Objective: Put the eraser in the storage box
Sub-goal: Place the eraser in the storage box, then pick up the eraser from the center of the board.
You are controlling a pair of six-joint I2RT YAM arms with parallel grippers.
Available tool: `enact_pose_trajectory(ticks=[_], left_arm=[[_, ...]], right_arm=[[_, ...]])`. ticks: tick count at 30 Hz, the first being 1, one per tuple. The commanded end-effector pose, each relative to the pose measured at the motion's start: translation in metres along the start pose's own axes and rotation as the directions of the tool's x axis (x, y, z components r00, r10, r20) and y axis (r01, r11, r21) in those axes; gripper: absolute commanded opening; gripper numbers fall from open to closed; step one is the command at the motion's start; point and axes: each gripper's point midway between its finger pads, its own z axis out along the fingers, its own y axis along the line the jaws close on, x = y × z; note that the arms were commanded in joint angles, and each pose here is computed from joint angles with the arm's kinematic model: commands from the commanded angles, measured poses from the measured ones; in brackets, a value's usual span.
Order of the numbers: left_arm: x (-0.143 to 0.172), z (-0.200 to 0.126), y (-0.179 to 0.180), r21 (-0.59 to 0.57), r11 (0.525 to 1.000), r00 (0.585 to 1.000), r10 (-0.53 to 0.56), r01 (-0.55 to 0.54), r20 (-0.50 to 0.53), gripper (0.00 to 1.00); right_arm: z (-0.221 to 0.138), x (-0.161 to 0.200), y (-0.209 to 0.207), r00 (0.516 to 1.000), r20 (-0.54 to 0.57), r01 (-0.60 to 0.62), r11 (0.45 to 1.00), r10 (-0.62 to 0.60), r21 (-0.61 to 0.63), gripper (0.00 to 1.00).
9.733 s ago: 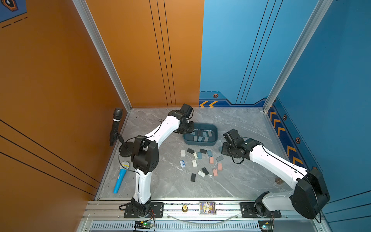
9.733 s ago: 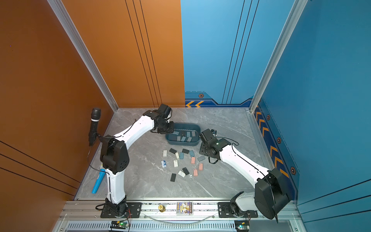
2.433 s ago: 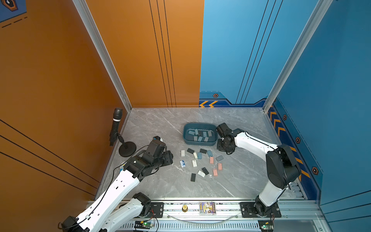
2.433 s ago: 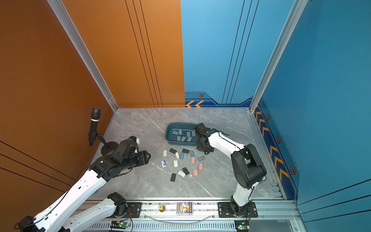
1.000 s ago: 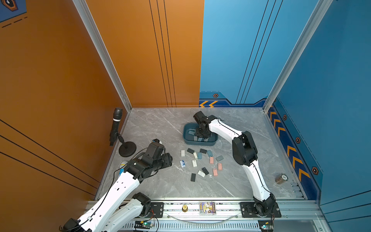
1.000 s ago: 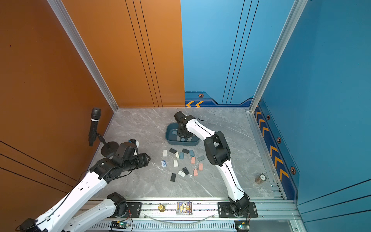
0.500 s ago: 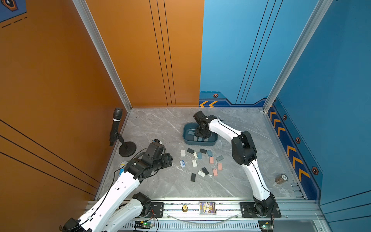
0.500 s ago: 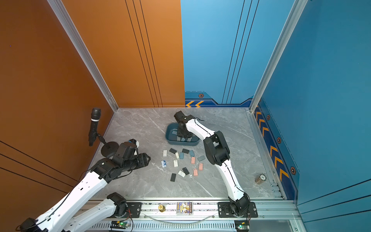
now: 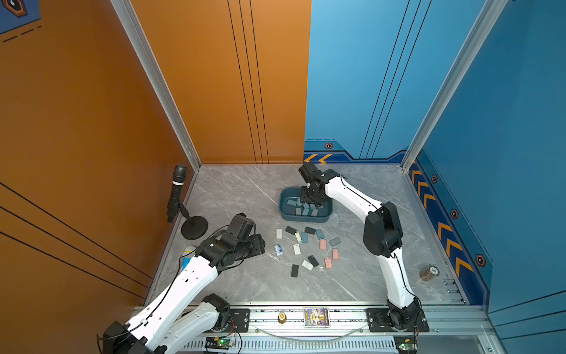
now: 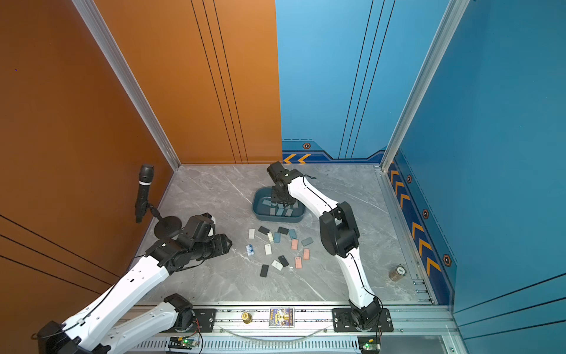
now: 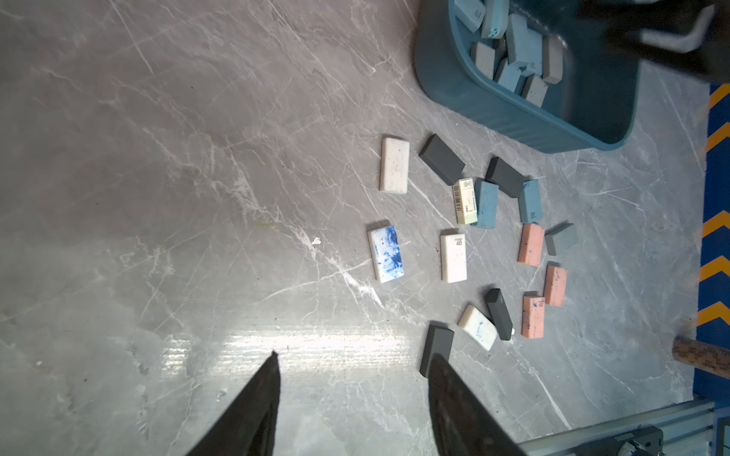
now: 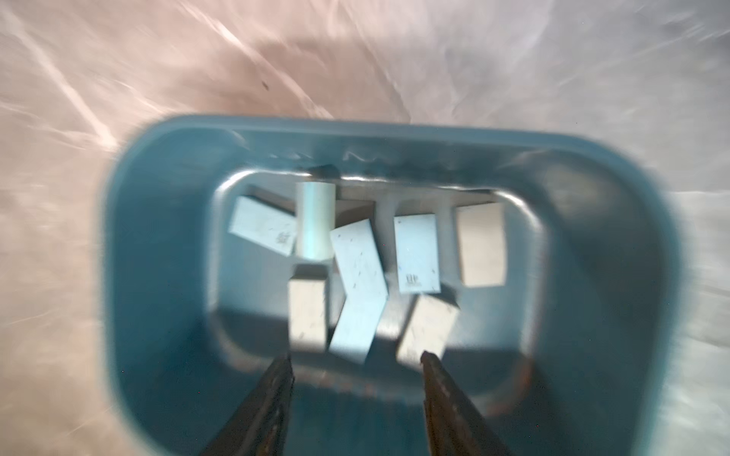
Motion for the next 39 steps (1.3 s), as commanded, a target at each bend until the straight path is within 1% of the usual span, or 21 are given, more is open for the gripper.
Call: enact_pose_trajectory(ticks=[1, 7, 8, 10, 13, 18, 25, 30, 39], left_arm=[[0.009, 0.008, -0.005, -0.002, 1.000, 0.998, 0.013, -0.013, -0.054, 0.63], [0.019, 0.025, -0.018, -0.041, 0.996, 0.989, 0.068, -0.074, -0.129, 0.66], [0.020, 0.029, -0.021, -0.049, 0.995, 0.987, 0.076, -0.084, -0.141, 0.66], [0.023, 0.036, -0.026, -0.062, 0.992, 0.980, 0.097, -0.109, -0.171, 0.67], [0.025, 0.046, -0.036, -0.072, 0.988, 0.972, 0.116, -0.133, -0.205, 0.68], [0.026, 0.061, -0.046, -0.093, 0.983, 0.960, 0.134, -0.161, -0.245, 0.69], [0.032, 0.081, -0.048, -0.143, 0.976, 0.949, 0.117, -0.164, -0.292, 0.71], [0.036, 0.093, -0.047, -0.181, 0.967, 0.944, 0.117, -0.179, -0.310, 0.72], [0.035, 0.106, -0.032, -0.277, 0.946, 0.954, 0.083, -0.166, -0.288, 0.71]], right_arm=[[-0.058, -0.008, -0.006, 0.995, 0.093, 0.033, 0.999, -0.035, 0.016, 0.56], [-0.111, 0.002, -0.025, 0.982, 0.185, 0.026, 0.999, -0.030, 0.024, 0.58], [-0.110, 0.012, -0.033, 0.984, 0.176, 0.022, 0.999, -0.029, 0.041, 0.58], [-0.124, 0.019, -0.046, 0.979, 0.205, 0.001, 0.999, -0.010, 0.045, 0.59], [-0.135, 0.034, -0.066, 0.973, 0.230, -0.031, 0.998, 0.016, 0.063, 0.60], [-0.141, 0.061, -0.096, 0.972, 0.227, -0.082, 0.993, 0.061, 0.082, 0.60], [-0.144, 0.095, -0.133, 0.964, 0.227, -0.165, 0.981, 0.139, 0.099, 0.61], [-0.149, 0.109, -0.152, 0.950, 0.247, -0.219, 0.971, 0.190, 0.096, 0.61], [-0.154, 0.124, -0.169, 0.934, 0.266, -0.269, 0.959, 0.238, 0.090, 0.61]])
